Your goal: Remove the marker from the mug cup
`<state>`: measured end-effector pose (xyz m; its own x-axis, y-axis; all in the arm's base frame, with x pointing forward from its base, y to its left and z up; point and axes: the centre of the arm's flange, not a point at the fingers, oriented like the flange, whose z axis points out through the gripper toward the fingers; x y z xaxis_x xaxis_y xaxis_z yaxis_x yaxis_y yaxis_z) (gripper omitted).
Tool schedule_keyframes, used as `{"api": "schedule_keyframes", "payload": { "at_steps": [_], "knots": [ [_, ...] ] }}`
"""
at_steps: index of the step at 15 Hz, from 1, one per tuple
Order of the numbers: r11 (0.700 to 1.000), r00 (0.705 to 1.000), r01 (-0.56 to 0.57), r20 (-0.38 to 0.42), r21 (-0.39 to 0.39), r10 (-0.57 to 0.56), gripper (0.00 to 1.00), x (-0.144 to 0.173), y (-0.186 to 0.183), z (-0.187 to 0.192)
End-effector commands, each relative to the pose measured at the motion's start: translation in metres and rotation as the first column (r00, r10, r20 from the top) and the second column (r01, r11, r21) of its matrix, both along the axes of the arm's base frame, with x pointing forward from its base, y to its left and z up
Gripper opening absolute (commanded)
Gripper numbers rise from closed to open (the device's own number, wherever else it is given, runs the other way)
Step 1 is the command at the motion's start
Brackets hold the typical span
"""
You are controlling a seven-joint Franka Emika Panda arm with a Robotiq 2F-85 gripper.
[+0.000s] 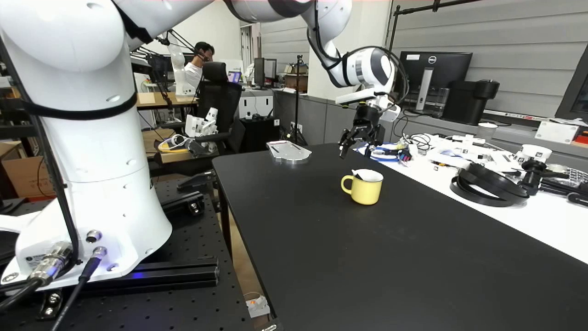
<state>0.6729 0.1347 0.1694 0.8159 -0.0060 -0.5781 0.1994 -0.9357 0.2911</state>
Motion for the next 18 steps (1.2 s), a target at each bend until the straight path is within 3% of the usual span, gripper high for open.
{"api": "schedule_keyframes", "payload": {
  "at_steps": [1, 12, 13, 14, 18],
  "knots": [
    [0.999, 0.999, 0.042, 0.014, 0.025, -0.042, 1.0, 0.014, -0.006, -0.006],
    [0.993, 0.994, 0.106, -0.013, 0.044, -0.105, 1.0, 0.014, -0.028, -0.032],
    [0.993, 0.994, 0.11, -0.014, 0.044, -0.11, 0.75, 0.013, -0.029, -0.034],
    [0.993, 0.994, 0.113, -0.015, 0.044, -0.112, 0.74, 0.013, -0.029, -0.035],
    [0.991, 0.993, 0.121, -0.01, 0.05, -0.121, 0.46, 0.013, -0.03, -0.036]
  ]
}}
